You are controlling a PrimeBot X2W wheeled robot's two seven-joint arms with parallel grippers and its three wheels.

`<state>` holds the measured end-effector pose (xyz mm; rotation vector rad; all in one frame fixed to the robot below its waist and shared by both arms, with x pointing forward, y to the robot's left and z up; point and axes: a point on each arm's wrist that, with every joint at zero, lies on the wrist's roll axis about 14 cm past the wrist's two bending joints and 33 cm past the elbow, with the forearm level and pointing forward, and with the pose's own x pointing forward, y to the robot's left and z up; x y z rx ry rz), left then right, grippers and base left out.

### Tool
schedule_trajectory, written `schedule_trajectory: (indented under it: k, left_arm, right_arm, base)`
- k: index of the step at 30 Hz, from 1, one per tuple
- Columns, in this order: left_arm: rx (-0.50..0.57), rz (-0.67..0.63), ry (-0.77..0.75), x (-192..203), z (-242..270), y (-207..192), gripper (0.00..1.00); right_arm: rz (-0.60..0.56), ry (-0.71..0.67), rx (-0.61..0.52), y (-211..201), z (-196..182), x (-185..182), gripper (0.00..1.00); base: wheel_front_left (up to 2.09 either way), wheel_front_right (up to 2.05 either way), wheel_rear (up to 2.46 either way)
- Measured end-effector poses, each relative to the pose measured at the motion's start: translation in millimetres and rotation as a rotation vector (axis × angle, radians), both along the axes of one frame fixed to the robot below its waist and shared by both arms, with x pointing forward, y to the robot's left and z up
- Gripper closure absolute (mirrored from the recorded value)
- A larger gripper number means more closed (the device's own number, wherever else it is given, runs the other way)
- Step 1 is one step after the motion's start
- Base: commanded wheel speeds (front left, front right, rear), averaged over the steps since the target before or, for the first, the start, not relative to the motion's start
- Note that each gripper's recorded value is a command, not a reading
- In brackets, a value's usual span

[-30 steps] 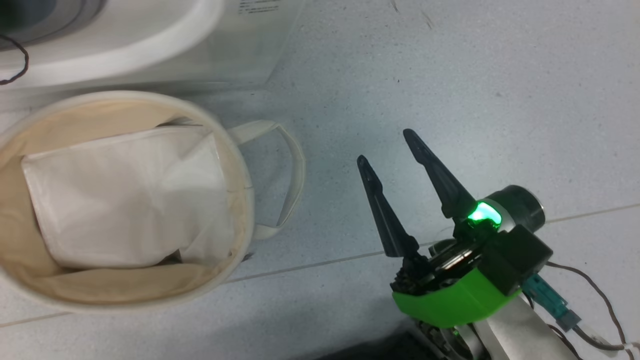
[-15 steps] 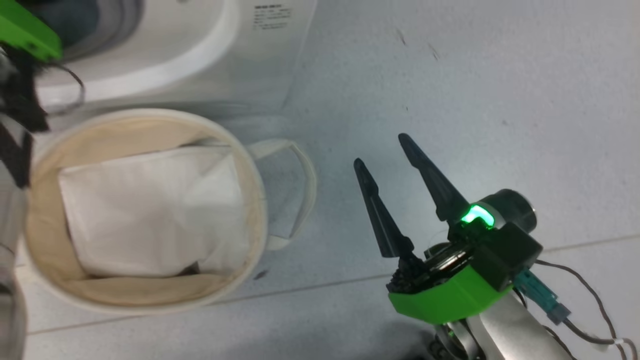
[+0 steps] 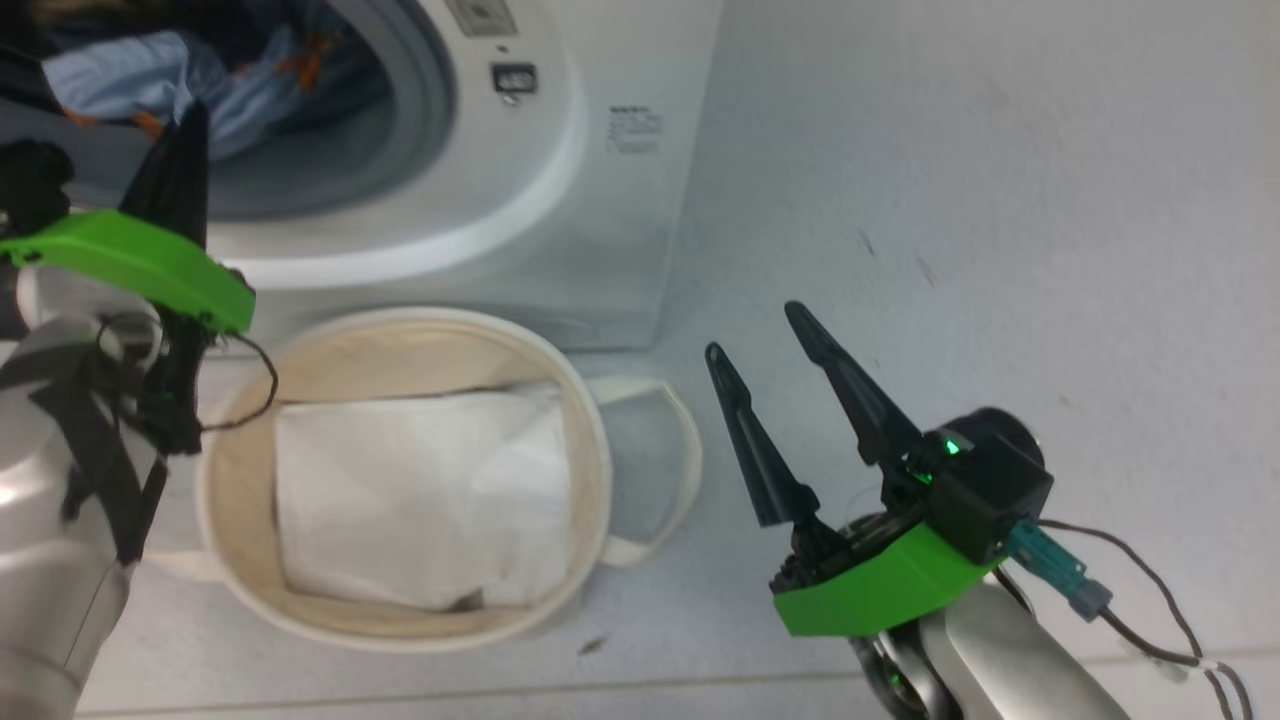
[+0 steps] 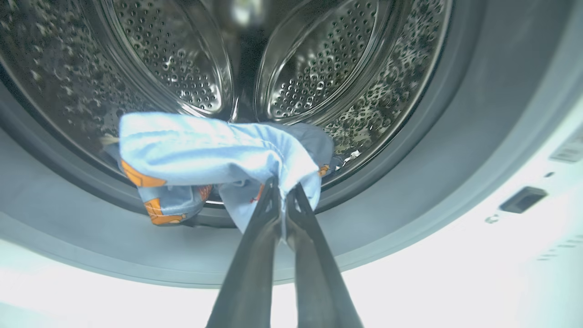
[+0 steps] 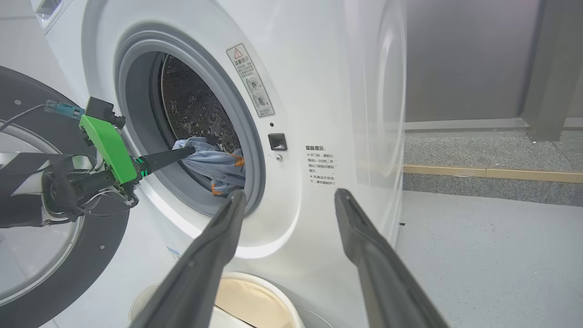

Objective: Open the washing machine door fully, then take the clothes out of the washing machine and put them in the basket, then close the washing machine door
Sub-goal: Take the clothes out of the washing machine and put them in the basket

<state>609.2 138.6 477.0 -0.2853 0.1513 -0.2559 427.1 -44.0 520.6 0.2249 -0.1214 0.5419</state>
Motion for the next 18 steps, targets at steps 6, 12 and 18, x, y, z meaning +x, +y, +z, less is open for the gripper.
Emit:
schedule_trajectory:
  k: [6,12,18]
  left_arm:
    - [0.04,-0.021,-0.136,-40.7,67.9,26.7,1.0]
    - [0.065,-0.071,-0.246,-79.9,138.1,24.1,1.0]
    - [0.071,-0.088,-0.339,-122.1,195.1,19.0,1.0]
  right_arm:
    - [0.03,0.034,-0.003,8.3,-1.9,-22.9,0.0]
    - [0.066,0.018,0.006,20.3,8.1,-35.0,0.0]
    - [0.103,-0.015,0.026,34.9,23.1,-42.5,0.0]
  base:
    - [0.0,0.0,0.0]
    - [0.0,0.0,0.0]
    - [0.0,0.0,0.0]
